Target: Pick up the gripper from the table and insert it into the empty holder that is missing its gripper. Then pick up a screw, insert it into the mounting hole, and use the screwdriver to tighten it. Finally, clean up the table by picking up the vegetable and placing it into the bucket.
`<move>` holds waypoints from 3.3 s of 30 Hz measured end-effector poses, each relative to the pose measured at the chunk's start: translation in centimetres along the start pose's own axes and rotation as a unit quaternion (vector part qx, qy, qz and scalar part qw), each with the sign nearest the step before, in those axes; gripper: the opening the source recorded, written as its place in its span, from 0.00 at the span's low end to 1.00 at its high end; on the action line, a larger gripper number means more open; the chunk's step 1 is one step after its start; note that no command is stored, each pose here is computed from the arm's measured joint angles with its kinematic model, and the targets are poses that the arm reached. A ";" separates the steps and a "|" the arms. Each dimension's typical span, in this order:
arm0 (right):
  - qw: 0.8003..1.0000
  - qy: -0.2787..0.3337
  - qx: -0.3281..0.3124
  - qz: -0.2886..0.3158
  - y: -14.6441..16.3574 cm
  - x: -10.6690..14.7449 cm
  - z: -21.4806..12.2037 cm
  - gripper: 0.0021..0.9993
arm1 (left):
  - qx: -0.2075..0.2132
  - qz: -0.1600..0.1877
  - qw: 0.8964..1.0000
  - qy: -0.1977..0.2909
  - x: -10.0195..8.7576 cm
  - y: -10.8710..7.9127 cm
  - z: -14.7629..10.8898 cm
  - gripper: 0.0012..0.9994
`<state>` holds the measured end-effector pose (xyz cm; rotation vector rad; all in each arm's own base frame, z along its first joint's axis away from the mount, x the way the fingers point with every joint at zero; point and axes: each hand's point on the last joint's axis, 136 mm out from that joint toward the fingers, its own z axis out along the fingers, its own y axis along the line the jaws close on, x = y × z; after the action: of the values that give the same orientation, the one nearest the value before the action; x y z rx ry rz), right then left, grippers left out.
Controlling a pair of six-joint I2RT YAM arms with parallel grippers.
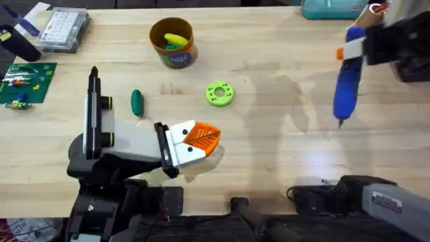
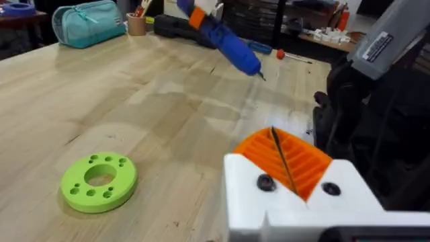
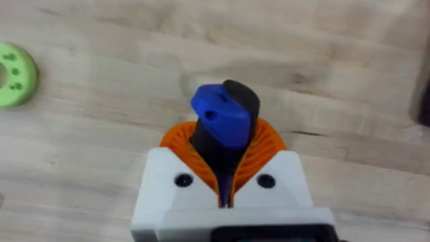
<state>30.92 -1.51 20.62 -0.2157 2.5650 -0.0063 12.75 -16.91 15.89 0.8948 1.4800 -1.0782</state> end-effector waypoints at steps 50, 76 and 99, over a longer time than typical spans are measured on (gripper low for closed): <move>0.814 -0.424 -0.354 -0.183 19.6 -10.2 -19.4 0.05 | 0.001 0.000 1.000 0.000 0.0 0.0 0.0 0.01; 0.674 -0.455 -0.518 -0.266 31.8 -6.5 -21.0 0.05 | 0.003 -0.001 1.000 0.000 0.0 -0.1 0.0 0.01; 0.613 -0.442 -0.572 -0.321 36.1 -3.3 -21.8 0.05 | 0.006 -0.001 1.000 0.001 0.1 -0.2 0.0 0.01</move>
<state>16.45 33.76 38.94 -1.2258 1.0377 1.1642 12.55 -16.98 15.87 0.9023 1.4782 -1.0893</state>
